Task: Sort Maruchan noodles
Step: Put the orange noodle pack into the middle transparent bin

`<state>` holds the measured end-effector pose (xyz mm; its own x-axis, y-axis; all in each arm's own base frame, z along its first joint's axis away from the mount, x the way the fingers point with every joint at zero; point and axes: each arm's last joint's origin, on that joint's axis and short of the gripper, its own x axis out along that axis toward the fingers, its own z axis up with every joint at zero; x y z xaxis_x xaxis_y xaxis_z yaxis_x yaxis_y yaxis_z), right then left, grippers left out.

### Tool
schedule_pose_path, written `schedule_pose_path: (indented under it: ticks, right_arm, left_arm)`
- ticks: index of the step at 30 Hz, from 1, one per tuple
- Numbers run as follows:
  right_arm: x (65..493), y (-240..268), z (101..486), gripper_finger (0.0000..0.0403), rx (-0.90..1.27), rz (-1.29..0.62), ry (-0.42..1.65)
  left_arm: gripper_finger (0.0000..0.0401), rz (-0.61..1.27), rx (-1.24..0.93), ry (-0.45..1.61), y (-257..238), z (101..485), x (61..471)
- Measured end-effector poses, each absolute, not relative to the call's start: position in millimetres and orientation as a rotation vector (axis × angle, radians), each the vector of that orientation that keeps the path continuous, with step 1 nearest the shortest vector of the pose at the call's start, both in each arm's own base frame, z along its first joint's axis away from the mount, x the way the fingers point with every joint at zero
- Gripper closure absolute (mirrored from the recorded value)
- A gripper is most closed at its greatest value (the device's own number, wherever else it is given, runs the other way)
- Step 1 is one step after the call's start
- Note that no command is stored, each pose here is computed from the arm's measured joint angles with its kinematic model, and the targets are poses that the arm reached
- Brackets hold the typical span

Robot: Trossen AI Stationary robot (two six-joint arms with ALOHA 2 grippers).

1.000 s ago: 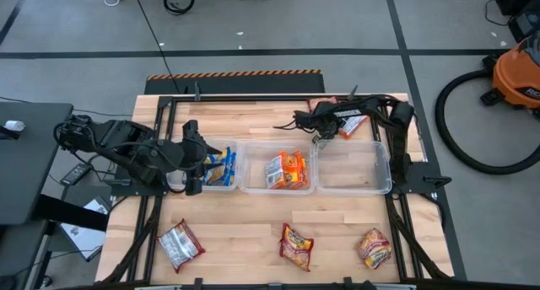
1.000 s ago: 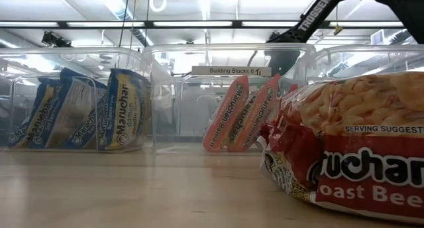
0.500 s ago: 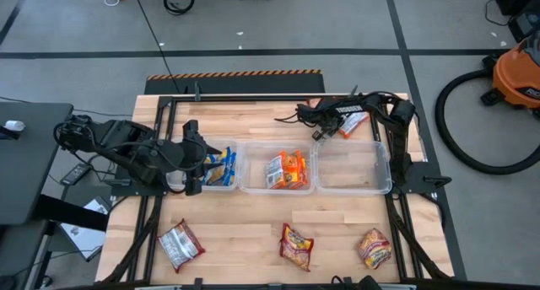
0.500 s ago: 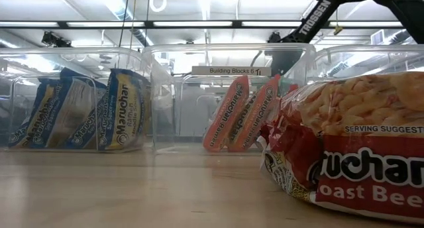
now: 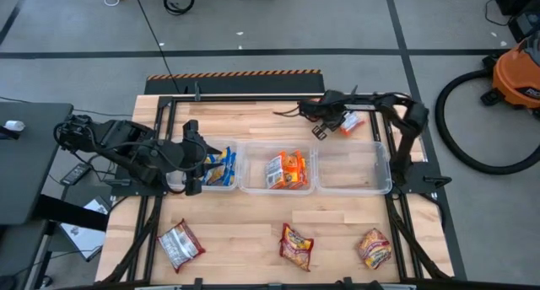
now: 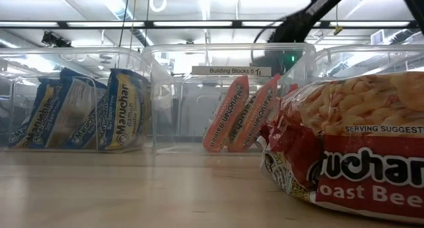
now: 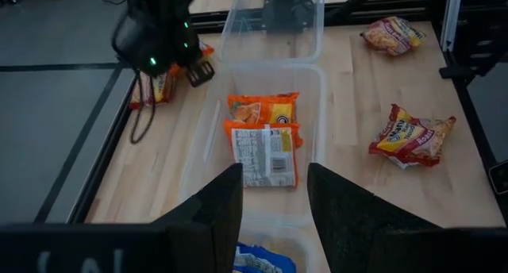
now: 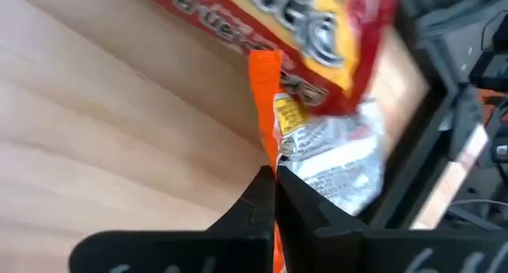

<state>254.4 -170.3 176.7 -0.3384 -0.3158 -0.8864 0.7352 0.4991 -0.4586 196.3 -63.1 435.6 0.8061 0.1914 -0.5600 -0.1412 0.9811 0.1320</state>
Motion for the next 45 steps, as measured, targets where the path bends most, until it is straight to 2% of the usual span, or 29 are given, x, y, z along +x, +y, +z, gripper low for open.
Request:
schedule_pose_path:
  ticks: [6,13,25,38,45]
  right_arm:
    - [246.3,-170.4,229.2,0.0396,0.430,-1.141,1.440]
    - [232.6,-171.7,283.7,0.0396,0.657,-1.113,1.249]
    - [216.0,-169.5,349.0,0.0396,0.941,-1.032,0.920]
    - [214.9,-112.3,423.3,0.0400,1.081,-0.806,0.618]
    - [230.2,-71.9,444.4,0.0401,1.184,-0.614,0.477]
  left_arm:
    - [0.0253,0.174,0.100,0.608,-63.1,435.7,196.3]
    - [0.0253,0.172,0.062,0.592,-65.4,436.8,196.5]
    - [0.0253,0.143,0.041,0.585,-73.1,437.0,194.0]
    - [0.0253,0.153,0.046,0.587,-73.4,436.5,193.4]
    - [0.0253,0.171,0.127,0.570,-69.9,439.6,188.7]
